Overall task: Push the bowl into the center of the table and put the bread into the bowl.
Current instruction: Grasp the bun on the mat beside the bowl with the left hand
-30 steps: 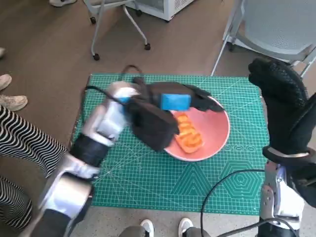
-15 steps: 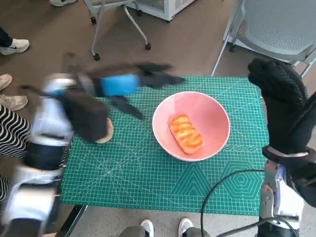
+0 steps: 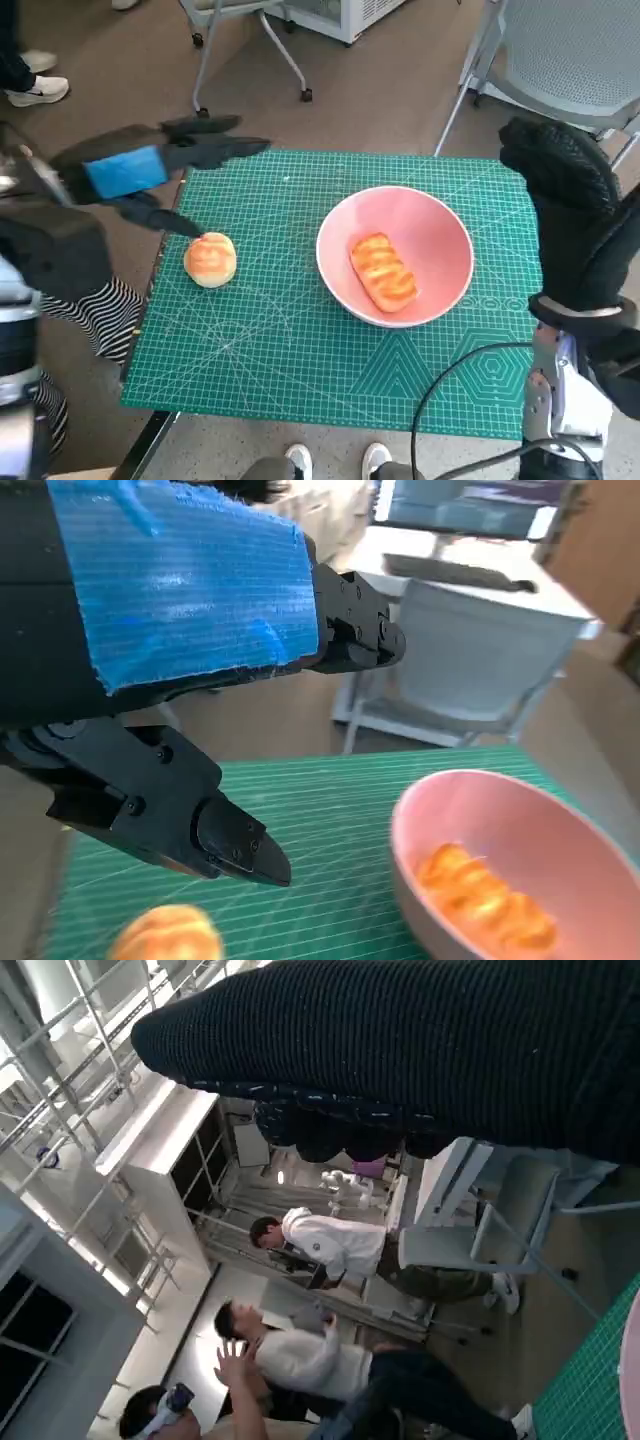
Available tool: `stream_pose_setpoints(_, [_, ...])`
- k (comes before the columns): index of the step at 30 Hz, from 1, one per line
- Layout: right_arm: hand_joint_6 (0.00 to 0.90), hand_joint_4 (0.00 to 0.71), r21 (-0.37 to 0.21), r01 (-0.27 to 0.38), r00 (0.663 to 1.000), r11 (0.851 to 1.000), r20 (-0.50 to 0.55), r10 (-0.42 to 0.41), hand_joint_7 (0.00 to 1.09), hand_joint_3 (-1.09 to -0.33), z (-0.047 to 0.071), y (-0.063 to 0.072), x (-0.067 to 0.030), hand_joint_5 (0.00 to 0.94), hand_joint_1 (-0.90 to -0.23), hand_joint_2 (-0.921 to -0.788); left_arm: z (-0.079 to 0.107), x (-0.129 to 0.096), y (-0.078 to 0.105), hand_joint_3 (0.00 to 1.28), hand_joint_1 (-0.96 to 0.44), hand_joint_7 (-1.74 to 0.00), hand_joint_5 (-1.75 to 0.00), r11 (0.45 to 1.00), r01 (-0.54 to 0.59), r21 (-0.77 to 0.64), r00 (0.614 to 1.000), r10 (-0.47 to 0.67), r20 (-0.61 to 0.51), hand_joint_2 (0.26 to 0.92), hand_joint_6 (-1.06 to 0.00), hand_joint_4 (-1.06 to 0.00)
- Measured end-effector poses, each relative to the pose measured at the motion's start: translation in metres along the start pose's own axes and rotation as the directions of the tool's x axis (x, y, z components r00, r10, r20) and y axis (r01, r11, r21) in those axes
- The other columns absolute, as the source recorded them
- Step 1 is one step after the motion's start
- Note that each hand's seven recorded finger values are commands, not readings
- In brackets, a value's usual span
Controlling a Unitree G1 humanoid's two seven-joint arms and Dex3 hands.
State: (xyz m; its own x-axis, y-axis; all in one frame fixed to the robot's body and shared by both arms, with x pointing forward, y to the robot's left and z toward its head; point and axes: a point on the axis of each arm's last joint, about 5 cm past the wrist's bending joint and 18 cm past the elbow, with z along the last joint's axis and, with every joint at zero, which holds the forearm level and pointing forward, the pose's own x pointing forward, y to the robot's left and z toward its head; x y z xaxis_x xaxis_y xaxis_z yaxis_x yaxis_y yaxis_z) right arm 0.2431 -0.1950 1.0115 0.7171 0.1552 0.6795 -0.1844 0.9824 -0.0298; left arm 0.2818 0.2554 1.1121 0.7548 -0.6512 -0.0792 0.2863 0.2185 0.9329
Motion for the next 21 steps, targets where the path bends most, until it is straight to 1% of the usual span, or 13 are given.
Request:
stream_pose_setpoints(3, [0.094, 0.2, 0.01, -0.001, 1.0, 1.0, -0.001, 0.001, 0.54, -0.672, -0.001, -0.001, 0.0, 0.0, -0.678, -0.921, -0.002, -0.002, -0.001, 0.0, -0.18, -0.07, -0.01, 1.0, 0.008, -0.004, 1.0, -0.008, -0.016, 0.742, -0.26, -0.09])
stream_pose_setpoints(10, [0.094, 0.201, 0.008, -0.012, 1.0, 1.0, 0.002, 0.012, 0.54, -0.682, -0.003, -0.001, 0.0007, 0.001, -0.677, -0.921, -0.009, -0.004, -0.008, 0.0, -0.17, -0.05, -0.01, 0.999, 0.042, -0.018, 0.998, -0.043, -0.053, 0.727, -0.24, -0.1])
stream_pose_setpoints(17, [0.09, 0.201, 0.002, -0.024, 1.0, 1.0, -0.001, 0.024, 0.54, -0.69, -0.004, -0.003, 0.0004, 0.0, -0.676, -0.921, -0.017, -0.002, -0.021, 0.0, -0.08, -0.04, 0.0, 0.992, 0.115, -0.047, 0.982, -0.12, -0.142, 0.727, -0.23, -0.09])
stream_pose_setpoints(21, [0.091, 0.202, 0.0, -0.029, 1.0, 1.0, -0.005, 0.029, 0.54, -0.69, -0.005, -0.004, 0.0004, 0.001, -0.675, -0.921, -0.021, 0.001, -0.029, 0.0, 0.01, -0.03, 0.0, 0.986, 0.151, -0.077, 0.97, -0.162, -0.181, 0.733, -0.23, -0.08])
